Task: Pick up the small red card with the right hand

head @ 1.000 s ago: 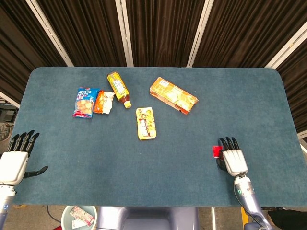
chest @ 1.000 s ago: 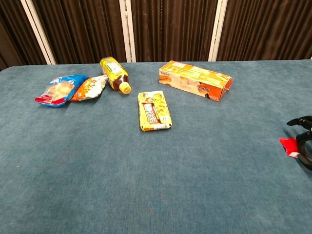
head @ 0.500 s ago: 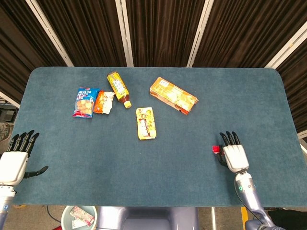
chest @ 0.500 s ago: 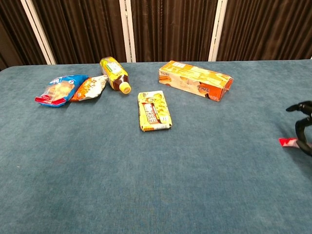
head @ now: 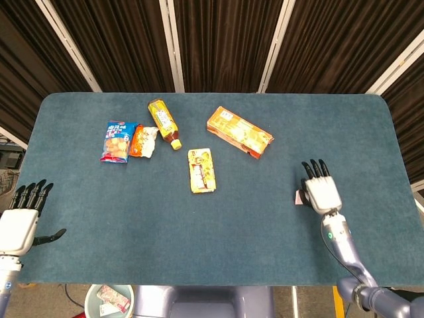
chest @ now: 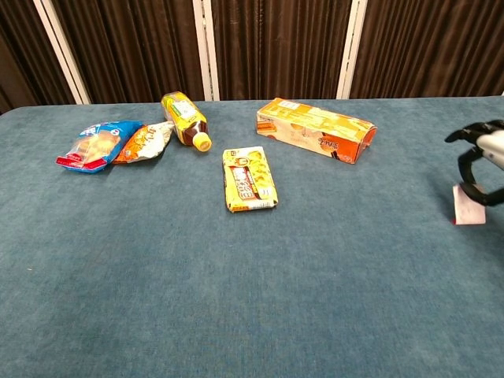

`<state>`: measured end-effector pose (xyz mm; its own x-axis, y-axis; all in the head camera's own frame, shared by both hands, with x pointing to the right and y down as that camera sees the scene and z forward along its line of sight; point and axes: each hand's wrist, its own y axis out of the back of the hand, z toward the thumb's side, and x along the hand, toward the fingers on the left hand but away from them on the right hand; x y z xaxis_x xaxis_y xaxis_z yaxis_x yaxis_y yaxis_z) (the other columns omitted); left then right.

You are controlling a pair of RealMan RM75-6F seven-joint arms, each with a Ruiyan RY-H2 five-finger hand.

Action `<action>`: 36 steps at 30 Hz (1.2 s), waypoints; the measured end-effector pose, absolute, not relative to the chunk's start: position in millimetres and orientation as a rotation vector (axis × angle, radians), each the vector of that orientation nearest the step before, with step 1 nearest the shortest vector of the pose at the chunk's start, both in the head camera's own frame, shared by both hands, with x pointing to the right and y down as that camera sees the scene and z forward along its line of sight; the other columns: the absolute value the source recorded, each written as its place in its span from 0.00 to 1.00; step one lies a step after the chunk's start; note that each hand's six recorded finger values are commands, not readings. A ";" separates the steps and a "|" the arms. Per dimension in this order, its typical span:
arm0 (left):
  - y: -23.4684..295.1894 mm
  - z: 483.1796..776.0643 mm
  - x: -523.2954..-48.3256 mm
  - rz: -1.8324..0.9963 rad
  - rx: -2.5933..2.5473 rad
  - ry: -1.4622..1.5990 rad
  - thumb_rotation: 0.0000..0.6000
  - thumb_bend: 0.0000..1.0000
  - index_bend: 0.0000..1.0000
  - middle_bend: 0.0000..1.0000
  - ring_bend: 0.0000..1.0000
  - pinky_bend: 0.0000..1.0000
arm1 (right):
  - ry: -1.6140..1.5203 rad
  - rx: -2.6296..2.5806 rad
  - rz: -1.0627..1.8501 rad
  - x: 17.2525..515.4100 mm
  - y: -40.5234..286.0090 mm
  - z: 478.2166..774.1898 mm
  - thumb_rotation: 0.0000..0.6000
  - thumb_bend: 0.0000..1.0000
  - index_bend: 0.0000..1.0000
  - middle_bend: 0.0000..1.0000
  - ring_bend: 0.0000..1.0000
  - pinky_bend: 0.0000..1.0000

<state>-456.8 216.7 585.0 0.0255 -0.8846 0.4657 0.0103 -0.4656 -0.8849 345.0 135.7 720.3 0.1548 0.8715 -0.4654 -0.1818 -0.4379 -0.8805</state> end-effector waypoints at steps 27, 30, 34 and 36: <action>217.9 580.2 -462.3 -1.540 -1.573 0.937 0.83 0.06 0.00 0.00 0.00 0.00 | -0.889 -1.381 1.260 336.3 88.4 651.5 1.00 0.57 0.60 0.08 0.00 0.00; 218.7 579.0 -461.1 -1.533 -1.579 0.935 0.83 0.06 0.00 0.00 0.00 0.00 | -0.948 -1.392 1.248 340.4 112.4 627.5 1.00 0.57 0.59 0.08 0.00 0.00; 220.5 577.0 -457.1 -1.514 -1.589 0.928 0.83 0.06 0.00 0.00 0.00 0.00 | -1.086 -1.371 1.290 365.9 163.8 585.8 1.00 0.57 0.58 0.08 0.00 0.00; 221.5 575.1 -455.0 -1.502 -1.588 0.924 0.82 0.06 0.00 0.00 0.00 0.00 | -1.136 -1.351 1.326 382.2 189.4 572.2 1.00 0.56 0.58 0.08 0.00 0.00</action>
<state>-455.0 221.5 575.1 0.0507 -0.8878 0.4574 -0.0076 -0.4583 -0.8888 382.2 189.4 572.2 0.0025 0.9850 -0.1725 0.0196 -0.1725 -0.9848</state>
